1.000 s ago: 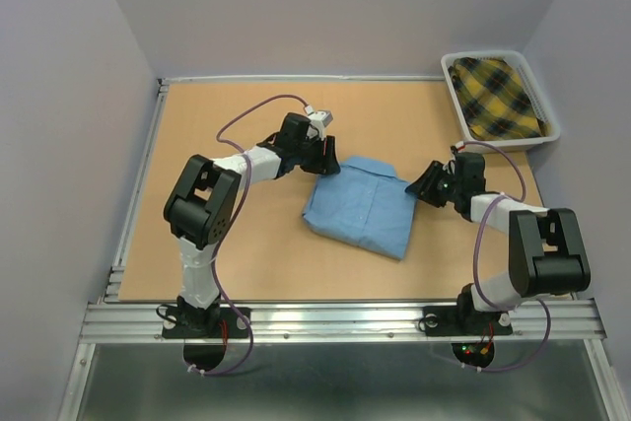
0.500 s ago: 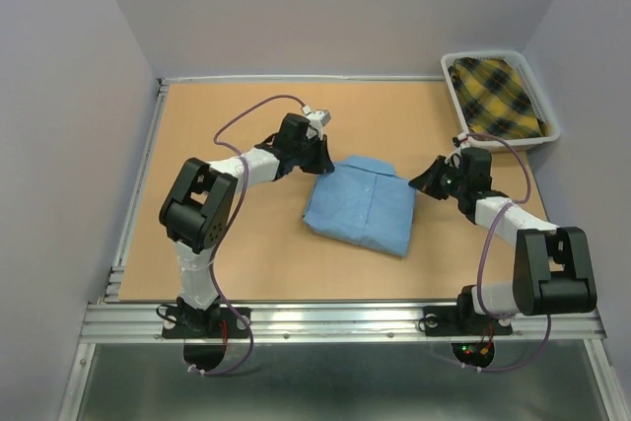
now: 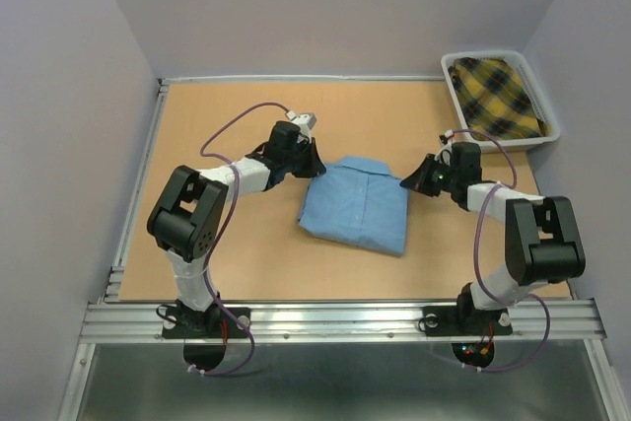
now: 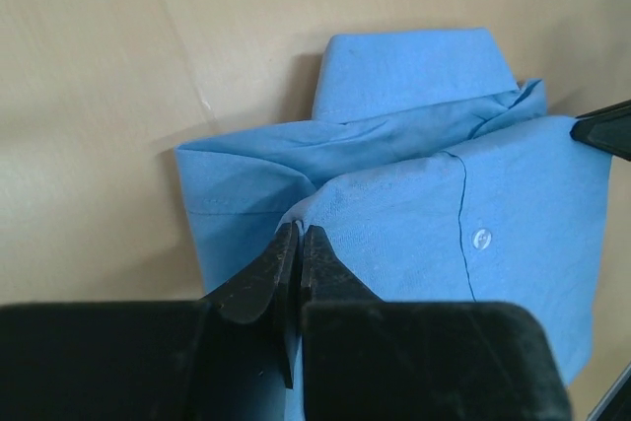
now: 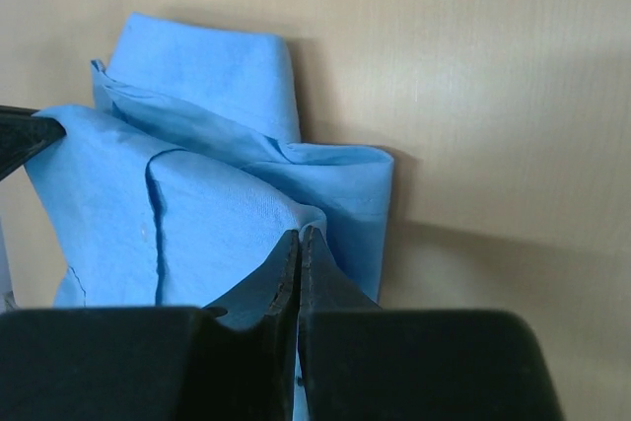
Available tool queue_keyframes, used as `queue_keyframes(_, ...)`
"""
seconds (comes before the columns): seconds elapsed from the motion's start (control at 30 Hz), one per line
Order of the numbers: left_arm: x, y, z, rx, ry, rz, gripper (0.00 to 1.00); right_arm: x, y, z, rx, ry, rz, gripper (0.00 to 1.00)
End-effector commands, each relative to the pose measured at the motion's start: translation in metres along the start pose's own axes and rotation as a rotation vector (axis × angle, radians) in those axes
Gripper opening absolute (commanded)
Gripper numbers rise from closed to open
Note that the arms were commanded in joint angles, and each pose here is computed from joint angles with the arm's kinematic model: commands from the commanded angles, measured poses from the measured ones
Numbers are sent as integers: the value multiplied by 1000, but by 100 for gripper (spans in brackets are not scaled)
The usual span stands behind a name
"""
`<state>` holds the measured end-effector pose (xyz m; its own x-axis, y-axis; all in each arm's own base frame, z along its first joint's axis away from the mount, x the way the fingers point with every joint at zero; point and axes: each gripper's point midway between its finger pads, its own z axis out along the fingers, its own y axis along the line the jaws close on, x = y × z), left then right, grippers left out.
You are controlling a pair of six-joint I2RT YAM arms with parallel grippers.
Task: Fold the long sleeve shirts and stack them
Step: Fold the shirt
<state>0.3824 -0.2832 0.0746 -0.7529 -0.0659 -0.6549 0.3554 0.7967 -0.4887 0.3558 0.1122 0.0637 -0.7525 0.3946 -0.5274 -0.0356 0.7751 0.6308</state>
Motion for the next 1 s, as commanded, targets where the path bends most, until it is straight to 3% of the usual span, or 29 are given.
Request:
queue_keyframes(0.0, -16, 23, 4, -64, -66, -55, 3, -31, 6, 11, -19, -70, -59, 3)
queue_keyframes(0.1, -16, 23, 0, -58, -79, -65, 6, -33, 5, 15, -17, -68, -60, 8)
queue_keyframes(0.2, -16, 19, -6, -44, -93, -75, 20, -39, 8, 13, -23, -82, -71, 27)
queue_keyframes(0.37, -32, 6, -28, -31, -150, -120, 59, -58, 27, -5, -30, -139, -93, 55)
queue_keyframes(0.4, -35, 5, -34, -43, -163, -130, 74, -63, 34, -16, -30, -156, -99, 57)
queue_keyframes(0.53, -46, -1, -67, -73, -232, -193, 94, -67, 48, -41, -30, -197, -83, 63)
queue_keyframes(0.63, -49, -13, -95, -38, -280, -220, 95, -53, 54, -53, -55, -190, -30, 63)
queue_keyframes(0.83, -4, -36, -126, 119, -248, -227, 93, -8, 92, -61, -202, -86, -3, 63)
queue_keyframes(0.97, 31, -30, -130, 139, -230, -221, 93, 24, 129, -51, -305, -13, -25, 63)
